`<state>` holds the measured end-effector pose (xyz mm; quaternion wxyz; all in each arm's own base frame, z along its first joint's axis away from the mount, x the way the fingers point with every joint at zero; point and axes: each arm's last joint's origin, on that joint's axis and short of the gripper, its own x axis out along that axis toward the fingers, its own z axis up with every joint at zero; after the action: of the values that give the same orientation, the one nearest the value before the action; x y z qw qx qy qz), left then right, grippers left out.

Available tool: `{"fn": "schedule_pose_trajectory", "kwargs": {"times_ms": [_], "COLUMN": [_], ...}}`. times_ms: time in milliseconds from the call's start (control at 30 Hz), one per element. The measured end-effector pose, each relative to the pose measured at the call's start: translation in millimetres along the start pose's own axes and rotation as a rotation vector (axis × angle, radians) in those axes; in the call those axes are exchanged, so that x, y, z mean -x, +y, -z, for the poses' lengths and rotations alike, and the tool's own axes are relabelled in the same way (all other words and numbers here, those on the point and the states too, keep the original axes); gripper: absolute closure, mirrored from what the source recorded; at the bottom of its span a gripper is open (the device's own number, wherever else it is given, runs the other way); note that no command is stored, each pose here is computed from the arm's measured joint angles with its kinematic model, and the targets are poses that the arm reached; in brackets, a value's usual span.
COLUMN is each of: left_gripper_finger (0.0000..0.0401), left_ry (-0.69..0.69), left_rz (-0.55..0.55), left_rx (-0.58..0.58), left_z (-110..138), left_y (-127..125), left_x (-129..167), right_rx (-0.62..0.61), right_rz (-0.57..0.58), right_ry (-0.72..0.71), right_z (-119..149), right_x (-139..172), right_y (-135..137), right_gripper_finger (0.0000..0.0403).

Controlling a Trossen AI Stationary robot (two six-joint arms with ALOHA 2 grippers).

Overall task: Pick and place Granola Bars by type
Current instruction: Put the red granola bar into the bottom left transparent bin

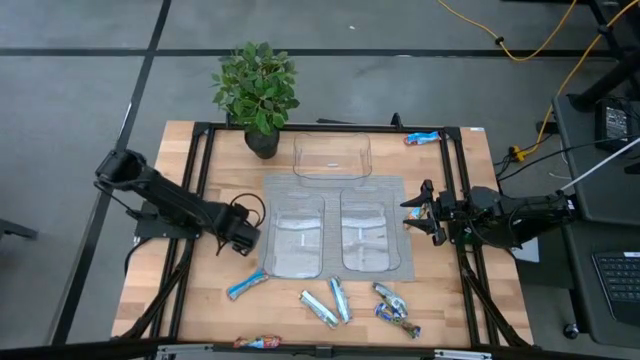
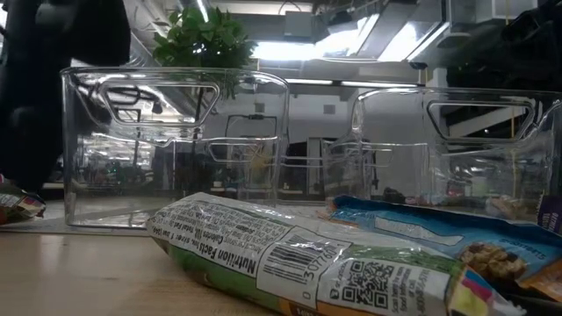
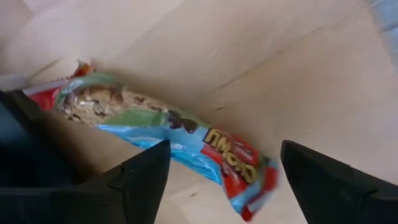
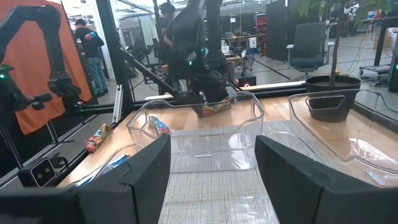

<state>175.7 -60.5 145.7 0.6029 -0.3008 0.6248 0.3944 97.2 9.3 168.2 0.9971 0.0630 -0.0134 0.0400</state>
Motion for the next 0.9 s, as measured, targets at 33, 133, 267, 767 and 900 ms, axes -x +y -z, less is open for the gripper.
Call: {"fn": "schedule_pose_trajectory", "kwargs": {"times_ms": [33,133,267,767,900], "left_gripper_finger": [0.011,0.0126,0.0177,0.0379,0.0366], "left_ry": [0.002,0.004,0.008,-0.042,-0.108], "left_rz": [-0.015,-0.034,-0.029,0.105,0.116], "left_rx": [0.005,0.007,0.006,-0.022,-0.025], "left_z": [0.7,1.6,1.5,-2.3,-5.0], "left_y": [-1.2,-5.1,-7.6,-11.1,-6.0], "left_x": [-2.4,-7.0,-9.6,26.2,54.1], "right_rx": [-0.001,0.0,0.0,0.0,-0.001], "right_rz": [0.0,-0.001,0.0,0.0,0.0], "right_ry": [0.0,0.0,0.0,0.0,0.0], "right_z": [0.1,0.0,0.0,0.0,0.1], "right_x": [0.0,0.0,0.0,0.0,0.0], "right_y": [0.0,0.0,0.0,0.0,0.0], "right_gripper_finger": [0.0167,0.0167,0.0167,0.0167,0.0167]}}
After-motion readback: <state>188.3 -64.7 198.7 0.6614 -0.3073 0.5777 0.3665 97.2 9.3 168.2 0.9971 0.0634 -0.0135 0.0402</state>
